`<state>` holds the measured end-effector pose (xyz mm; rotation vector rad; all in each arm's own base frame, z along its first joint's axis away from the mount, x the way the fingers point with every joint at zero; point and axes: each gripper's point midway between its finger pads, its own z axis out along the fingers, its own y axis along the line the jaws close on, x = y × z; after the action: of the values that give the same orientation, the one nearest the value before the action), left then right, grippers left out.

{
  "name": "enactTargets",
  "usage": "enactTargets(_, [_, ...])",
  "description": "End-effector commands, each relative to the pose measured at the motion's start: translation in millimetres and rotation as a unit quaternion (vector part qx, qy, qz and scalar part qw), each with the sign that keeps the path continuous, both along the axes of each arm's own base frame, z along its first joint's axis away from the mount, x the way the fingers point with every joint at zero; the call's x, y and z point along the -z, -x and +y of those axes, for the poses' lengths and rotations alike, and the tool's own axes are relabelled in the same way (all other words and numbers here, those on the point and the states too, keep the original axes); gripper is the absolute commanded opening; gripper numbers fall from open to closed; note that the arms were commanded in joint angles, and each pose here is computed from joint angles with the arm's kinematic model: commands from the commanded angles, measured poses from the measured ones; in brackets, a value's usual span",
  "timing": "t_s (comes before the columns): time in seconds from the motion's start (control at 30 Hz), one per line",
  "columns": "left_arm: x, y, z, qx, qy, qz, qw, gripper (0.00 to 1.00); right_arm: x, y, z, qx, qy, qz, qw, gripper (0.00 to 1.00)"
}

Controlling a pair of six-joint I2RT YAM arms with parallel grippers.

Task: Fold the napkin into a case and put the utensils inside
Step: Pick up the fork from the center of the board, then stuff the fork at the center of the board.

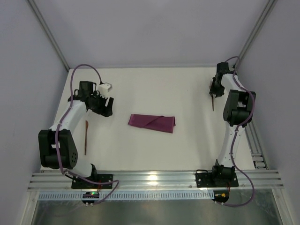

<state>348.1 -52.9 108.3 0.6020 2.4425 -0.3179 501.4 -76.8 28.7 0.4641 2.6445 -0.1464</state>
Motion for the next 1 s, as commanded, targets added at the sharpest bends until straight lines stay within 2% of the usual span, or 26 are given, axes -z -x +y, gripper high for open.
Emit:
enactTargets(0.0, [-3.6, -0.2, -3.4, 0.01, 0.015, -0.002, 1.0, 0.73, 3.2, 4.7, 0.5, -0.008, 0.0, 0.019, 1.0, 0.3])
enactTargets(0.03, [-3.7, -0.2, -3.1, 0.01, 0.016, -0.002, 1.0, 0.73, 4.4, 6.6, 3.5, -0.009, -0.008, 0.021, 1.0, 0.22])
enactTargets(0.07, [-3.1, 0.5, -3.4, 0.011, 0.016, 0.0, 1.0, 0.73, 4.3, 5.2, 10.3, -0.015, -0.026, 0.014, 0.999, 0.07])
enactTargets(0.1, [-5.5, 0.9, -3.6, 0.012, 0.017, -0.004, 1.0, 0.73, 3.9, 5.3, 14.2, -0.016, -0.036, 0.01, 0.999, 0.04])
enactTargets(0.2, [-14.8, 6.2, -3.8, 0.019, 0.015, -0.01, 1.0, 0.73, -2.1, 13.0, 25.8, -0.018, -0.061, -0.008, 0.998, 0.04])
enactTargets(0.27, [-22.8, 10.9, -4.7, 0.028, 0.014, -0.017, 0.999, 0.73, -36.9, 8.6, 29.9, -0.012, -0.07, -0.062, 0.996, 0.04])
enactTargets(0.33, [-35.2, 22.7, -8.7, 0.05, 0.019, -0.02, 0.998, 0.73, -46.6, 22.9, 35.7, 0.002, -0.076, -0.082, 0.994, 0.04])
enactTargets(0.37, [-39.5, 27.8, -10.7, 0.057, 0.022, -0.018, 0.998, 0.73, -83.4, 20.2, 38.2, 0.001, -0.074, -0.138, 0.988, 0.04])
enactTargets(0.43, [-52.6, 43.4, -15.5, 0.073, 0.032, -0.012, 0.997, 0.72, -86.1, 41.8, 53.8, 0.013, -0.087, -0.148, 0.985, 0.04])
enactTargets(0.47, [-55.9, 49.0, -16.9, 0.079, 0.035, -0.009, 0.996, 0.72, -120.5, 44.6, 59.4, 0.012, -0.088, -0.2, 0.976, 0.04])
enactTargets(0.5, [-60.3, 54.3, -18.8, 0.092, 0.037, -0.011, 0.995, 0.72, -107.3, 63.8, 68.3, 0.014, -0.096, -0.19, 0.977, 0.04])
enactTargets(0.53, [-66.3, 66.0, -19.1, 0.098, 0.037, -0.004, 0.994, 0.72, -114.6, 70.4, 80.2, 0.014, -0.085, -0.208, 0.974, 0.04])
enactTargets(0.63, [-73.0, 89.5, -18.3, 0.111, 0.034, 0.018, 0.993, 0.72, -139.1, 100.1, 112.0, 0.022, -0.096, -0.271, 0.957, 0.04])
enactTargets(0.67, [-81.7, 94.0, -18.7, 0.114, 0.033, 0.012, 0.993, 0.72, -165.2, 109.8, 139.4, 0.016, -0.128, -0.315, 0.94, 0.04])
enactTargets(0.7, [-85.9, 99.3, -19.2, 0.117, 0.035, 0.013, 0.992, 0.72, -149.9, 125.3, 150.3, 0.017, -0.14, -0.31, 0.94, 0.04])
enactTargets(0.8, [-97.2, 119.4, -21.8, 0.12, 0.043, 0.021, 0.992, 0.72, -161.6, 153.5, 195.7, 0.018, -0.209, -0.355, 0.911, 0.04])
enactTargets(0.97, [-111.9, 145.0, -20.7, 0.115, 0.042, 0.027, 0.992, 0.72, -167.6, 186.6, 240.2, 0.008, -0.245, -0.383, 0.891, 0.04])
